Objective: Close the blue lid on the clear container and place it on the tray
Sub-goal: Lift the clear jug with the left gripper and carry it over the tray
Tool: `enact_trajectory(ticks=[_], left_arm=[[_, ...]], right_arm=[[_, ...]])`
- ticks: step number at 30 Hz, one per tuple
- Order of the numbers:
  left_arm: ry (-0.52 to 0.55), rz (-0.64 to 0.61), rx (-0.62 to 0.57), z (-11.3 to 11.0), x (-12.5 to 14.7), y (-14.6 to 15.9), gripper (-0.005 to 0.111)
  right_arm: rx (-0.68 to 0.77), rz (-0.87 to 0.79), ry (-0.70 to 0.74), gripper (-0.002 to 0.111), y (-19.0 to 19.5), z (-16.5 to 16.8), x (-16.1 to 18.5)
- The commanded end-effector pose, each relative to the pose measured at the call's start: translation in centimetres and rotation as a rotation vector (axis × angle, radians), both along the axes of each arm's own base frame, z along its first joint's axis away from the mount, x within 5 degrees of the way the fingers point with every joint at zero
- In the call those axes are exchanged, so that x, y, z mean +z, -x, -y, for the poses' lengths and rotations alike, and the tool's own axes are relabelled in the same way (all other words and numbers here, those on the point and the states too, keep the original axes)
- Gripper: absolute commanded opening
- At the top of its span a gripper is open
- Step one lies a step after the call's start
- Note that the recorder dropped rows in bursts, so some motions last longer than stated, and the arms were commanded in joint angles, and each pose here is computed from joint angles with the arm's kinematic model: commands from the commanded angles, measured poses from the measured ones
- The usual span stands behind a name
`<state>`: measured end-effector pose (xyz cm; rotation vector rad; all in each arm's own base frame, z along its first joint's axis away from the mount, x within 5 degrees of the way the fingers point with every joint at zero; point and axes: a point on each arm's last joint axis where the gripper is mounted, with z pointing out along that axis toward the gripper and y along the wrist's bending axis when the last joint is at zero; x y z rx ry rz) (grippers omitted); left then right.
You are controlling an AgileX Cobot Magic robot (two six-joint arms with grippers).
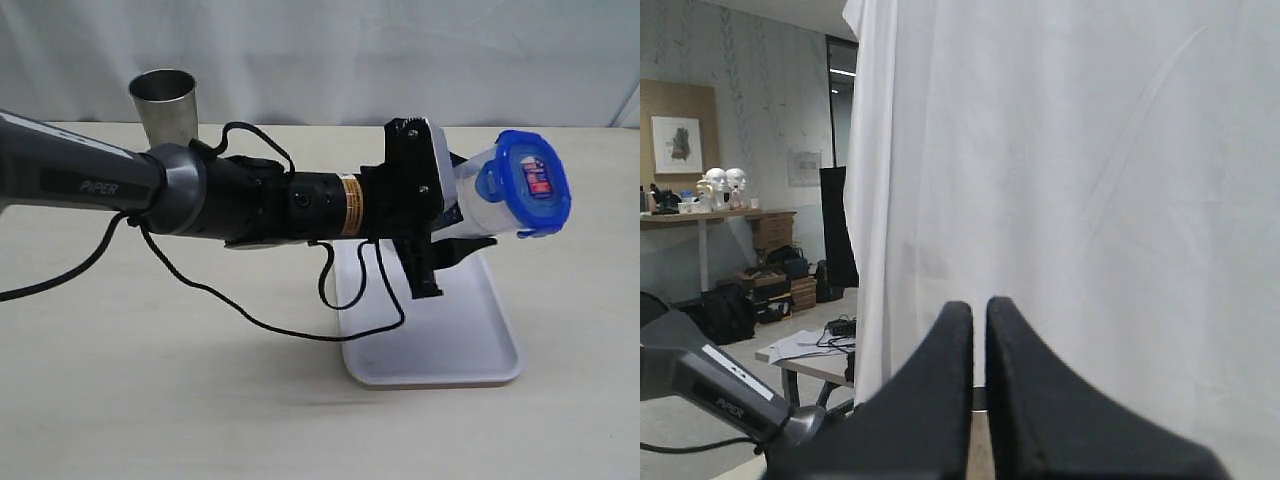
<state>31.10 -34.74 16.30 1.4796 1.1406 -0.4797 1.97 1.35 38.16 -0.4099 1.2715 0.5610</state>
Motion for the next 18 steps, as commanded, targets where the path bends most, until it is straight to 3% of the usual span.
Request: enact_trajectory(ticks=[1, 9, 18], left_arm=[[0.290, -0.192, -0.033, 1.0, -0.1, 0.4, 0.000], [0.560, -0.353, 0.003, 1.3, -1.8, -0.5, 0.000], [0.650, -0.523, -0.033, 3.7, -5.3, -2.9, 0.000]], right_arm=[[-0.005, 0.030, -0.022, 0.005, 0.6, 0.5, 0.1], [-0.005, 0.061, -0.046, 0.005, 1.4, 1.1, 0.2], [-0.006, 0.066, -0.048, 0.005, 1.5, 1.2, 0.2]])
